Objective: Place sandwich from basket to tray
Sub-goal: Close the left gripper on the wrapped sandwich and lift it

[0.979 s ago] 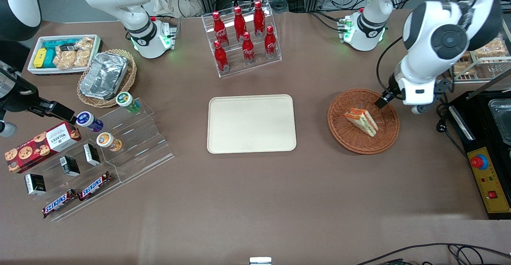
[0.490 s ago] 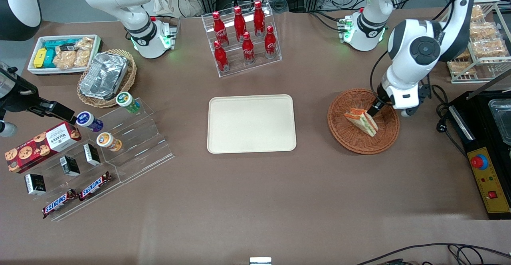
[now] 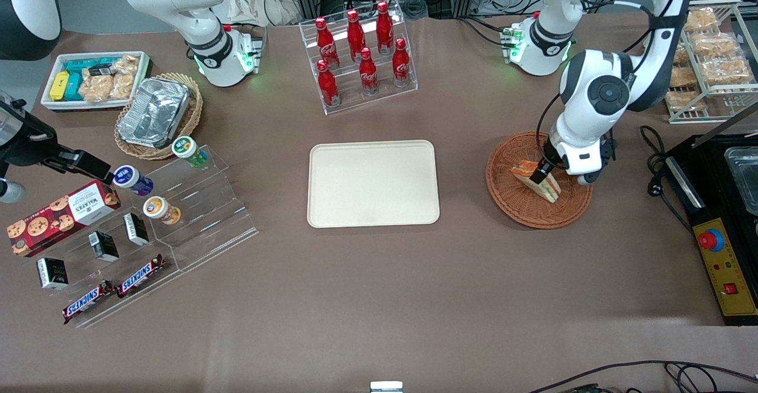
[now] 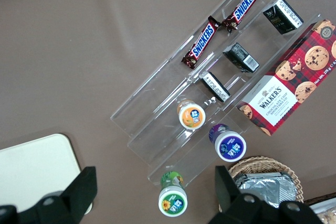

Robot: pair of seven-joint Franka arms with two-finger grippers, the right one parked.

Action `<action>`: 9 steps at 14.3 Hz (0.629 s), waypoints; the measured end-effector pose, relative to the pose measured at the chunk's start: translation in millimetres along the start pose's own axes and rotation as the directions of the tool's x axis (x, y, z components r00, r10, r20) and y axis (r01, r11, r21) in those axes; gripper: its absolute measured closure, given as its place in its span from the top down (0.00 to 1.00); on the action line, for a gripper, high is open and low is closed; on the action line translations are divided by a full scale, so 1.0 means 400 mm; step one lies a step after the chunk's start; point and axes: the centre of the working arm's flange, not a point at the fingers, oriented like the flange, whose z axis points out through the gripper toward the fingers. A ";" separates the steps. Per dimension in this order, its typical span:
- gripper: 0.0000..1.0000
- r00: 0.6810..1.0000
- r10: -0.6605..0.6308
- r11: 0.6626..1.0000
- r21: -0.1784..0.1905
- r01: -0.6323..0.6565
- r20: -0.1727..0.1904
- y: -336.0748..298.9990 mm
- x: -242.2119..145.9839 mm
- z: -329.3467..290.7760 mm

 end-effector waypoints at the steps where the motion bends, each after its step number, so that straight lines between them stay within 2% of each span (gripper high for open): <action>1: 1.00 1.000 0.000 1.000 -0.003 0.000 0.002 0.003 0.001 0.009; 5: 1.00 1.000 0.002 1.000 0.000 -0.002 0.011 0.008 0.003 0.044; 9: 1.00 1.000 0.024 1.000 0.008 -0.024 0.004 0.012 0.007 0.084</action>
